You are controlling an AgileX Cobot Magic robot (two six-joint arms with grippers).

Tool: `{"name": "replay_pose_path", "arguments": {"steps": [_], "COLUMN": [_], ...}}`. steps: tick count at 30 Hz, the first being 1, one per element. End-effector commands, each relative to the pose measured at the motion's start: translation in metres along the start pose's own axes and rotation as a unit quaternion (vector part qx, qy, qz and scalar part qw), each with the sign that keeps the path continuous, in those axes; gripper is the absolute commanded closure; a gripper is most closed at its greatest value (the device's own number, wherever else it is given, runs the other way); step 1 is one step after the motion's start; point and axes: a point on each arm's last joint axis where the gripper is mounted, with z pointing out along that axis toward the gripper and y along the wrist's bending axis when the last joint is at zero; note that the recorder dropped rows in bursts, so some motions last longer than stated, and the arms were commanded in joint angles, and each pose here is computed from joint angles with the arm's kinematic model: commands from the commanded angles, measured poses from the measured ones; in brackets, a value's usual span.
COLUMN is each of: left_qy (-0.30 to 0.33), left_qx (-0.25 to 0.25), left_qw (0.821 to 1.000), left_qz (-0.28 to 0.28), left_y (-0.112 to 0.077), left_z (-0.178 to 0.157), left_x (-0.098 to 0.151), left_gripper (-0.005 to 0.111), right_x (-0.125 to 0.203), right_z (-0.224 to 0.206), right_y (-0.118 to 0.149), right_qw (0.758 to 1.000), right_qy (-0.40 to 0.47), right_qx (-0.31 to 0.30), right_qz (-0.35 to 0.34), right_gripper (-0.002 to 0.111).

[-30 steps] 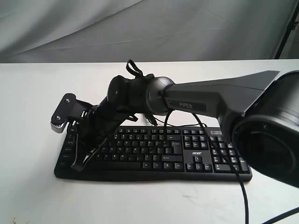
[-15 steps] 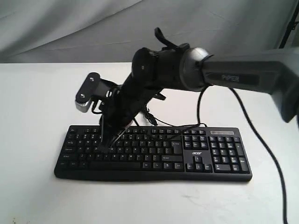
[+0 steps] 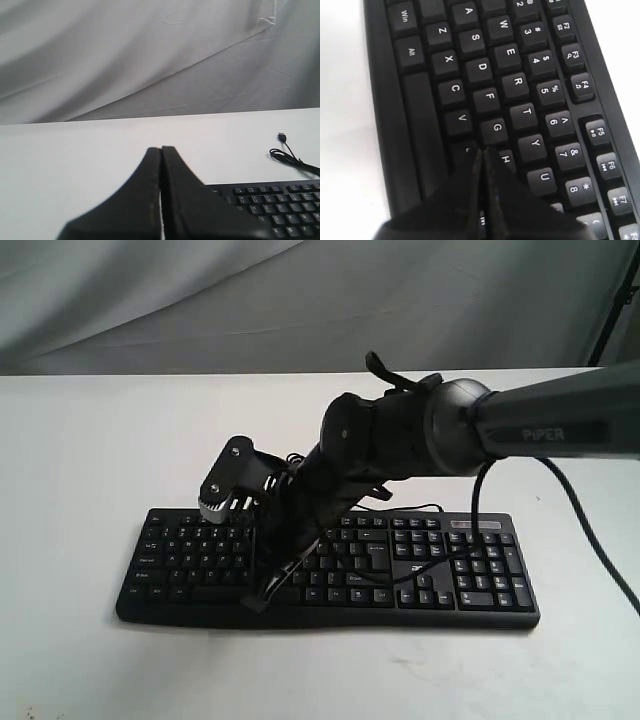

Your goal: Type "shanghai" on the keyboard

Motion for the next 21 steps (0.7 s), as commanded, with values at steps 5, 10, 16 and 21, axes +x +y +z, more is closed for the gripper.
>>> {"name": "replay_pose_path", "arguments": {"steps": [5, 10, 16, 21], "left_qy": [-0.003, -0.003, -0.003, -0.003], "left_qx": [0.003, 0.003, 0.003, 0.003], "left_qw": [1.0, 1.0, 1.0, 1.0], "left_qz": [-0.001, -0.001, -0.001, -0.001], "left_y": [0.0, 0.0, 0.0, 0.0], "left_z": [0.0, 0.0, 0.0, 0.0], "left_x": [0.0, 0.0, 0.0, 0.0], "left_gripper": [0.107, 0.107, 0.107, 0.107], "right_x": [0.005, 0.01, 0.007, -0.006], "right_z": [0.009, 0.019, 0.013, 0.002], "right_y": [-0.001, -0.001, -0.001, -0.003], "right_qw": [1.0, 1.0, 1.0, 1.0], "right_qy": [0.003, 0.012, 0.004, -0.02], "right_qx": [0.0, -0.009, -0.004, 0.015], "right_qz": [0.004, 0.012, 0.01, 0.001], "right_gripper": [0.108, 0.108, 0.108, 0.108]}}
